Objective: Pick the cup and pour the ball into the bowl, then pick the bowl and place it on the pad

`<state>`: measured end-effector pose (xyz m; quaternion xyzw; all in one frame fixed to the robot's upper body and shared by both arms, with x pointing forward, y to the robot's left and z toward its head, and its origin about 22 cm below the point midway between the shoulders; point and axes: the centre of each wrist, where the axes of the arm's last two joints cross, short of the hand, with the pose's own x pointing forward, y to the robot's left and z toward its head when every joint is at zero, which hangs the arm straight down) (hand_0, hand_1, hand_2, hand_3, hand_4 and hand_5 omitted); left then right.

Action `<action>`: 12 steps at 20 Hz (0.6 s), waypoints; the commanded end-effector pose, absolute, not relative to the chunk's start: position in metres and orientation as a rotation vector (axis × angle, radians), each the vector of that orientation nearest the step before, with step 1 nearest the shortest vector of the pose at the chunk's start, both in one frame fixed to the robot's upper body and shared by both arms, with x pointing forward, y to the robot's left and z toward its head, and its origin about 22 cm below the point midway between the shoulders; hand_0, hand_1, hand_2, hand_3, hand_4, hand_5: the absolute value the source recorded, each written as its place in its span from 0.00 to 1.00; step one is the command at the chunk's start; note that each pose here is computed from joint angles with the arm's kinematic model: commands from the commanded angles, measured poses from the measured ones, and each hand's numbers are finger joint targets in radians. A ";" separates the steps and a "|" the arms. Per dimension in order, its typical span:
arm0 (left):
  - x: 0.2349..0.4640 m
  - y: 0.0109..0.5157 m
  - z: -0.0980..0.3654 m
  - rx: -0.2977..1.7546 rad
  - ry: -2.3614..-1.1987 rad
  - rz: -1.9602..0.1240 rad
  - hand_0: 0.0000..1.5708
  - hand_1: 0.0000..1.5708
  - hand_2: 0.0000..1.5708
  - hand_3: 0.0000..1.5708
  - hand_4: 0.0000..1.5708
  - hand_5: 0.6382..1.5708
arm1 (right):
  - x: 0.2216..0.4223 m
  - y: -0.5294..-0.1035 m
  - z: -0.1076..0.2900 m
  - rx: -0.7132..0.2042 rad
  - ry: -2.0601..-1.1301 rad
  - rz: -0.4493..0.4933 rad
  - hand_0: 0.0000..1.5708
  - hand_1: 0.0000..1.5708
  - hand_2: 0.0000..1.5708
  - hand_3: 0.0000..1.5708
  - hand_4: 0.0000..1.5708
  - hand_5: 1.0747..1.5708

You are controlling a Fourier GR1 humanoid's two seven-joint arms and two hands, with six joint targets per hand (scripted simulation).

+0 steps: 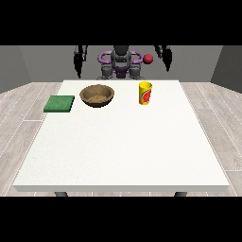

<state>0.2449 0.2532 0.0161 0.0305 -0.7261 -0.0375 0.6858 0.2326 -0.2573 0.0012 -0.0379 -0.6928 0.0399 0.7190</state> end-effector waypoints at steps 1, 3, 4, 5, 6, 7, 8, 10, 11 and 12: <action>0.245 0.259 0.033 0.088 -1.652 -0.100 0.00 0.00 0.00 0.00 0.42 0.99 | 0.233 -0.261 0.018 -0.096 -1.560 0.100 0.00 0.00 0.00 0.00 0.56 0.92; 0.244 0.261 0.038 0.094 -1.640 -0.106 0.00 0.00 0.00 0.00 0.42 0.99 | 0.233 -0.264 0.023 -0.107 -1.554 0.110 0.00 0.00 0.00 0.00 0.56 0.92; 0.245 0.261 0.041 0.091 -1.637 -0.103 0.00 0.00 0.00 0.00 0.42 0.99 | 0.233 -0.265 0.027 -0.108 -1.553 0.102 0.00 0.00 0.00 0.00 0.56 0.92; 0.244 0.263 0.044 0.093 -1.631 -0.104 0.00 0.00 0.00 0.00 0.42 0.99 | 0.234 -0.265 0.030 -0.111 -1.552 0.104 0.00 0.00 0.00 0.00 0.56 0.92; 0.244 0.263 0.046 0.095 -1.623 -0.102 0.00 0.00 0.00 0.00 0.42 0.99 | 0.234 -0.266 0.034 -0.115 -1.551 0.104 0.00 0.00 0.00 0.00 0.56 0.92; 0.231 0.236 0.032 -0.095 -1.467 0.059 0.00 0.00 0.00 0.00 0.42 0.99 | 0.220 -0.266 0.030 -0.026 -1.434 -0.058 0.00 0.00 0.00 0.00 0.56 0.92; 0.222 0.239 0.025 -0.098 -1.405 0.084 0.00 0.00 0.00 0.00 0.41 0.99 | 0.213 -0.255 0.029 0.001 -1.394 -0.078 0.00 0.00 0.00 0.00 0.56 0.93; 0.220 0.226 0.043 -0.117 -1.346 0.098 0.00 0.00 0.00 0.00 0.40 0.99 | 0.213 -0.265 0.040 -0.015 -1.324 -0.104 0.00 0.00 0.00 0.00 0.55 0.92; 0.221 0.225 0.049 -0.080 -1.329 0.117 0.00 0.00 0.00 0.00 0.40 0.99 | 0.213 -0.263 0.053 -0.005 -1.317 -0.114 0.00 0.00 0.00 0.00 0.55 0.92; 0.215 0.243 0.061 -0.099 -1.356 0.091 0.00 0.00 0.00 0.00 0.41 0.99 | 0.210 -0.257 0.056 -0.024 -1.323 -0.097 0.00 0.00 0.00 0.00 0.55 0.92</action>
